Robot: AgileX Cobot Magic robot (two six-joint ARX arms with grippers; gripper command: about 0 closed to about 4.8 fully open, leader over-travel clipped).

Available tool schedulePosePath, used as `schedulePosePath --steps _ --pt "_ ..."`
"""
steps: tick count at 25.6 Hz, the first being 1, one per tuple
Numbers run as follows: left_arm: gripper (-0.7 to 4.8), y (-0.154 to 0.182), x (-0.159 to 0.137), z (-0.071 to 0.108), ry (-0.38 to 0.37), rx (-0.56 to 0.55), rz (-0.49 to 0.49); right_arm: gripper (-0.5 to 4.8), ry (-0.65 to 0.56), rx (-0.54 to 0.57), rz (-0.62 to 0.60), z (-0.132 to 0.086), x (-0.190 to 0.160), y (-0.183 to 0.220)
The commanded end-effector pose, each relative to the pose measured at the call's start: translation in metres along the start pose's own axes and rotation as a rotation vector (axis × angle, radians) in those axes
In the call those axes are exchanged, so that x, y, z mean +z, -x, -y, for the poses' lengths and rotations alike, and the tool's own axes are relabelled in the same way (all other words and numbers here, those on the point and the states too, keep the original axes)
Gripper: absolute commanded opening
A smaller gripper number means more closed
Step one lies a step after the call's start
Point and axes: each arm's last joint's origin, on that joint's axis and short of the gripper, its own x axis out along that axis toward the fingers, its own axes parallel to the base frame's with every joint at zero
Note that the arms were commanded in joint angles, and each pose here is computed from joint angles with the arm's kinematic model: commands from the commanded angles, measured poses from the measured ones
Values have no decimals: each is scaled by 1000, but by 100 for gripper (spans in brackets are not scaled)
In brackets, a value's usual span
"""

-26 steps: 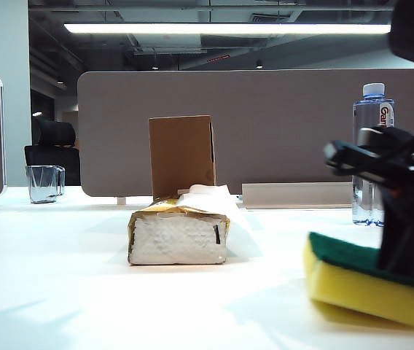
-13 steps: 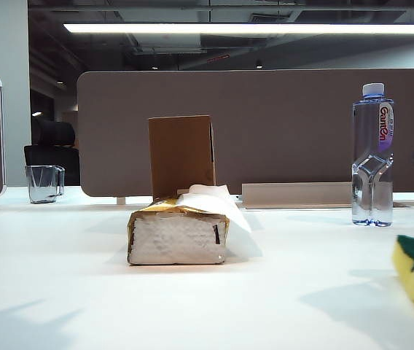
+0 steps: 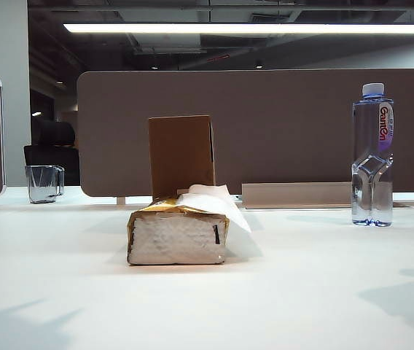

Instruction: Move the sponge from left to right to wipe the table, avoiding obstacles on the table, and finally reaching the bottle of mineral water.

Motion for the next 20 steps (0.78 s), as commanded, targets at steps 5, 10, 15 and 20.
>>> schedulePosePath --steps 5,10,15,20 --pt "179 1 2 1 -9 -5 13 -5 6 -16 56 2 1 -7" --pt "179 1 2 1 -9 -5 13 -5 -13 -24 15 9 6 -24" --pt "179 1 2 1 -12 -5 14 -5 1 13 50 5 17 -43" --pt "179 1 2 1 -12 -4 13 -5 -9 6 42 8 22 -60"
